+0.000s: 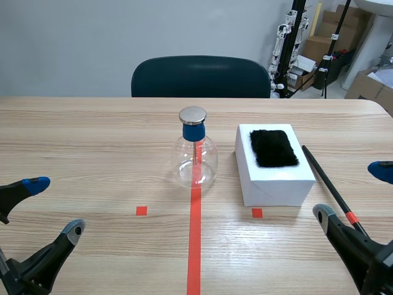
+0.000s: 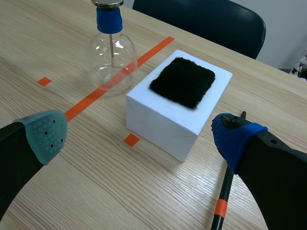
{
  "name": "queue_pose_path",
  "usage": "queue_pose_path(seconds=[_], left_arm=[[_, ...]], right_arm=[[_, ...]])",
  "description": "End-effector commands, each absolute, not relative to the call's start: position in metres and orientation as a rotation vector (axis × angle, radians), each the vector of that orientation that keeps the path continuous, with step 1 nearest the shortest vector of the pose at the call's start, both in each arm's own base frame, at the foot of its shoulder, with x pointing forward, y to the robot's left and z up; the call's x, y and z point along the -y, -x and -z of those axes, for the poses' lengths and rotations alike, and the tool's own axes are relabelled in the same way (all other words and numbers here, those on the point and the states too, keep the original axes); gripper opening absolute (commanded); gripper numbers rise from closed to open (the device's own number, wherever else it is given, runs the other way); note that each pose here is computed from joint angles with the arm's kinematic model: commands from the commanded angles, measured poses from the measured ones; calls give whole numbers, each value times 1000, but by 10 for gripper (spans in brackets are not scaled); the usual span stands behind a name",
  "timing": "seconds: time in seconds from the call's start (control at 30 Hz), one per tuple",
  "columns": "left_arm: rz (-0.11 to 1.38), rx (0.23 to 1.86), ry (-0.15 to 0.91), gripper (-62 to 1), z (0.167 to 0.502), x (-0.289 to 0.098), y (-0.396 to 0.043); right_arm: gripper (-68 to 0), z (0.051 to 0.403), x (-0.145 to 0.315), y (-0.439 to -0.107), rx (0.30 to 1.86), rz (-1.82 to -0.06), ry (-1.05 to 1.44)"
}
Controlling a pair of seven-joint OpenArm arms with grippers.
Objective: Do the electroscope experiment. return to the home posture
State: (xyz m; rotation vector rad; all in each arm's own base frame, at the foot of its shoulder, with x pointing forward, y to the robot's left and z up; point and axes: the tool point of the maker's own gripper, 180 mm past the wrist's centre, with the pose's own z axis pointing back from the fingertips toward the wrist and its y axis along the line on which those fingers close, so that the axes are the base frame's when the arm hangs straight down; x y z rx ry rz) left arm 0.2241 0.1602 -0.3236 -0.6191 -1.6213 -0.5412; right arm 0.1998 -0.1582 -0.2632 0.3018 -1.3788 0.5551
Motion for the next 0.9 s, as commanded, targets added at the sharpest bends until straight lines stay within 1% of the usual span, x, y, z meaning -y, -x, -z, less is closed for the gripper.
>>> queue_pose_path(seconds=[0.0,0.67,0.87], left_arm=[[541,1643,618,14,318,-164,-225],[541,1643,618,14,318,-164,-225],[541,1643,618,14,318,-164,-225]], right_arm=[[-54,254,159,-205,1413,-556,-298],[-54,254,159,-205,1413,-556,-299],[-54,256,158,-195,1407,-544,-320]])
